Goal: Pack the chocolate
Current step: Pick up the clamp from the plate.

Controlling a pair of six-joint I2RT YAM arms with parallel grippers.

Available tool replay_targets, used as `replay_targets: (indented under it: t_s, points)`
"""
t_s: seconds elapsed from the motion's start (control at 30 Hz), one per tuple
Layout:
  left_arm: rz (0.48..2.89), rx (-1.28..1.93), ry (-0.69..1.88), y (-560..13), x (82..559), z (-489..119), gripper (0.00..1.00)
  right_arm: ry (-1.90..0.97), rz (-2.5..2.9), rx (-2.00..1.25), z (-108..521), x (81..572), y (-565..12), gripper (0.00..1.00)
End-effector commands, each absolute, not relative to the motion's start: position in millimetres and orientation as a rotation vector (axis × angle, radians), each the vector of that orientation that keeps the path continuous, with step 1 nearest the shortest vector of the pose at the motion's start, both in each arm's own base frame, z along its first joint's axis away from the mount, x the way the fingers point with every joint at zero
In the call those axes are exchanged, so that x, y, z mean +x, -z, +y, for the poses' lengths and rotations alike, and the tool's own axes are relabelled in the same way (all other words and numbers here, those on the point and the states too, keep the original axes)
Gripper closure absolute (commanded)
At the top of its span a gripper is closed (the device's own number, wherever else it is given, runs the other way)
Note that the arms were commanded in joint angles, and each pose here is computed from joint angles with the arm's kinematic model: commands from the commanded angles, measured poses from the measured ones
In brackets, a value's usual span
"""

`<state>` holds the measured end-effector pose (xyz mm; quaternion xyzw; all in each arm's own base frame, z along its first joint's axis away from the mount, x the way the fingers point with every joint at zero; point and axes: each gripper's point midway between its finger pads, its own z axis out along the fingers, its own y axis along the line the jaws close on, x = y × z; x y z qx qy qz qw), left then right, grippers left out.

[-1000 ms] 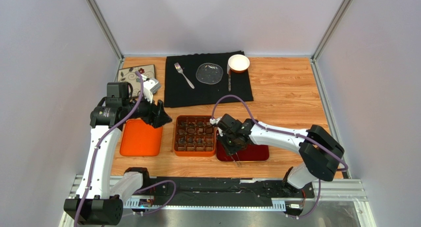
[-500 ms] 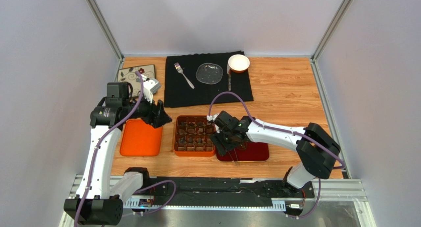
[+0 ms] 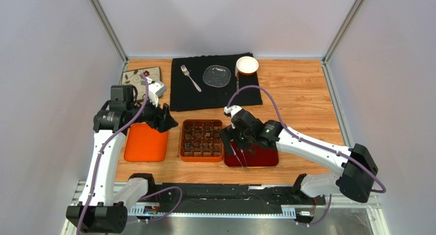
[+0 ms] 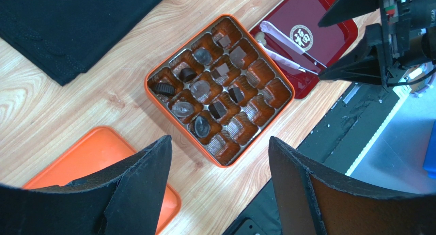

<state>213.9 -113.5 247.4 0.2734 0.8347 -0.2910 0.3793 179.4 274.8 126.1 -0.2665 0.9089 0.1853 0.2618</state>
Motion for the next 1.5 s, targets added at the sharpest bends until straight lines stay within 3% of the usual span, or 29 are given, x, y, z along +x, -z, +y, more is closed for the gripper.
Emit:
replay_targets:
  t_s: [0.0,0.5,1.47]
  points:
    - [2.065,0.723,0.742,-267,213,-117,0.22,-0.324,2.47,-0.617,240,183,-101,0.0]
    - [2.066,0.724,0.738,-269,213,-116,0.22,-0.246,2.444,-0.616,260,206,-55,0.01]
    - [2.081,0.733,0.74,-262,209,-115,0.23,-0.285,2.471,-0.596,274,208,-41,0.3]
